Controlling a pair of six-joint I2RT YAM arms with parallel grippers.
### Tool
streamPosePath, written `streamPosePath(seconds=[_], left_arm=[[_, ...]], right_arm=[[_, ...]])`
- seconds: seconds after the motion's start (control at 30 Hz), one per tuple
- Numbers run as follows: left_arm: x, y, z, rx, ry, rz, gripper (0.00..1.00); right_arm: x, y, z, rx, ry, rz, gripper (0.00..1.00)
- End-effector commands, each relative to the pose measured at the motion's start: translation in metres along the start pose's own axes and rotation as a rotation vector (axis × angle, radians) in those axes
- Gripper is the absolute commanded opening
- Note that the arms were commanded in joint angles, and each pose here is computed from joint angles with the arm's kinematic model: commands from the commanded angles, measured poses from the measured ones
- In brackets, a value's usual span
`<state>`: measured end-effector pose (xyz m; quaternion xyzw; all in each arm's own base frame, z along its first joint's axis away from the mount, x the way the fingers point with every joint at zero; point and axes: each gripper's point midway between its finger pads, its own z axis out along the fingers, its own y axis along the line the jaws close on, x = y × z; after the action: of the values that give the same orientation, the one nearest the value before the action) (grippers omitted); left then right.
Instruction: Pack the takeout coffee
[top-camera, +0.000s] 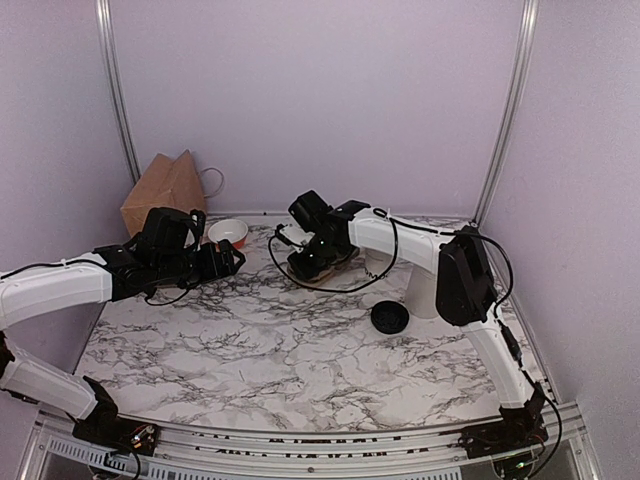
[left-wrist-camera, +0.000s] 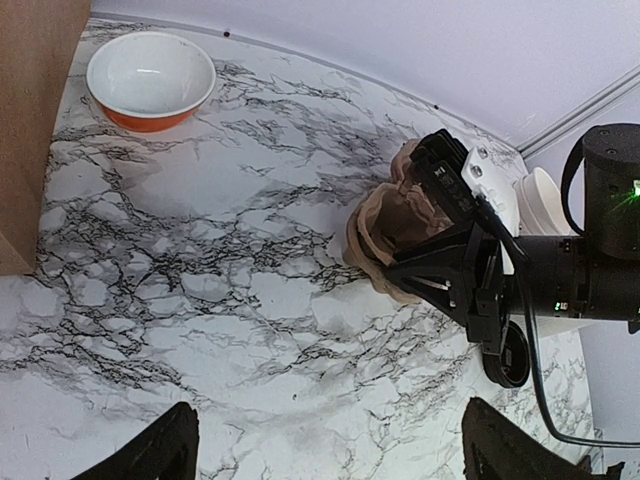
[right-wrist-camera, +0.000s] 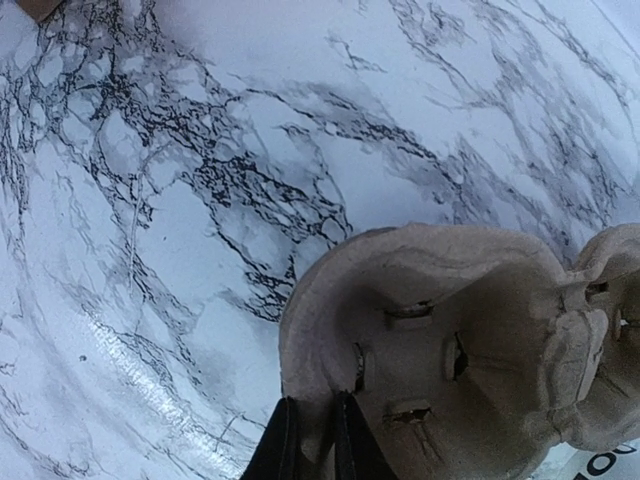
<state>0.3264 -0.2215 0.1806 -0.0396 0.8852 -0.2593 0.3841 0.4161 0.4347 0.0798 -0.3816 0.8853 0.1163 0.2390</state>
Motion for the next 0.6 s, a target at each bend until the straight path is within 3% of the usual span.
streamPosePath(seconds=[0.0,0.57], left_arm=[[0.004,0.003,0.004,0.006,0.007,-0.019,0.92],[0.013,0.003,0.013,0.018,0.032,-0.046,0.92]], right_arm=[[-0.011,-0.003,-0.007,0.041,-0.028,0.009,0.03],[-0.048,-0.011,-0.061,0.338,-0.185,-0.037,0.00]])
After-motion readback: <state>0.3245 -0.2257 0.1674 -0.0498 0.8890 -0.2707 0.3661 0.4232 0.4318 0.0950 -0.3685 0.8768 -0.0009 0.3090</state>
